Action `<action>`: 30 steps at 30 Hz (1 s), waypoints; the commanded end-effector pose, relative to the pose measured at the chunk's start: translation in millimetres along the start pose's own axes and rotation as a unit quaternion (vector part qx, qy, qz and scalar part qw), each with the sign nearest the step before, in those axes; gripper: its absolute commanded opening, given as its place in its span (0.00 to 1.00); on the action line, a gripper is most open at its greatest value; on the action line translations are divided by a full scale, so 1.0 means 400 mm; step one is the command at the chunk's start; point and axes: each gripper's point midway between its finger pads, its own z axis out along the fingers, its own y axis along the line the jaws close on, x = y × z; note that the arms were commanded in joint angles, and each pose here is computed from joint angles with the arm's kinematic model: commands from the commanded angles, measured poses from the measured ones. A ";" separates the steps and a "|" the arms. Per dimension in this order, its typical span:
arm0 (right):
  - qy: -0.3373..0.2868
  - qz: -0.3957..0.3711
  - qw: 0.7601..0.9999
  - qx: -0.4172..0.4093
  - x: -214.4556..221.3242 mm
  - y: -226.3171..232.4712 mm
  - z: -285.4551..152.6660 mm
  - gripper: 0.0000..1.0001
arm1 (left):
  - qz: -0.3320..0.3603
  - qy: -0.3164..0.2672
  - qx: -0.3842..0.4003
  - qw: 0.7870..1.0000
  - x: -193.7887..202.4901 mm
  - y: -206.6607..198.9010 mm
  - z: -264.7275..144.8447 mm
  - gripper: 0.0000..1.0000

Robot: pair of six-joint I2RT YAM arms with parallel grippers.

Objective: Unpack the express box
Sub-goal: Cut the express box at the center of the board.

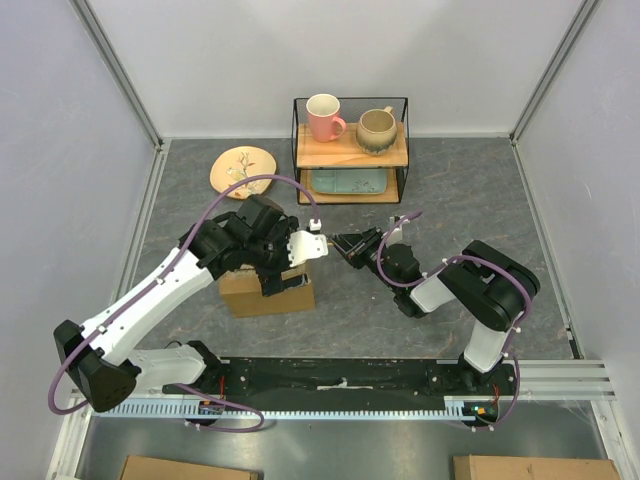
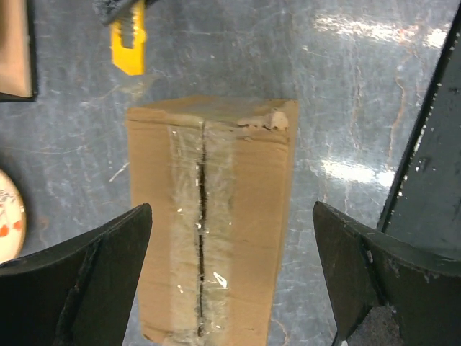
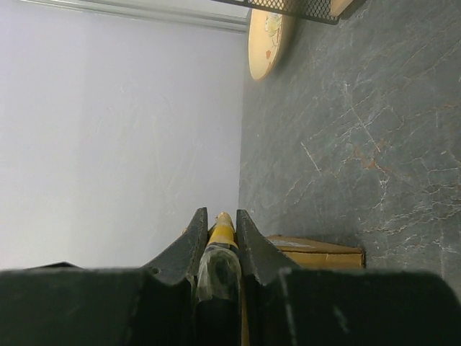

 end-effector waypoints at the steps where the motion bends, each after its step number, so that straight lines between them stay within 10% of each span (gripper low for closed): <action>1: -0.036 0.045 0.968 -0.245 -0.059 0.313 -0.059 0.00 | -0.025 -0.007 0.050 0.998 0.009 -0.050 0.018 1.00; 30: 0.019 0.101 0.962 -0.253 -0.010 0.335 -0.070 0.00 | -0.001 0.037 -0.027 0.999 0.061 0.029 0.079 0.99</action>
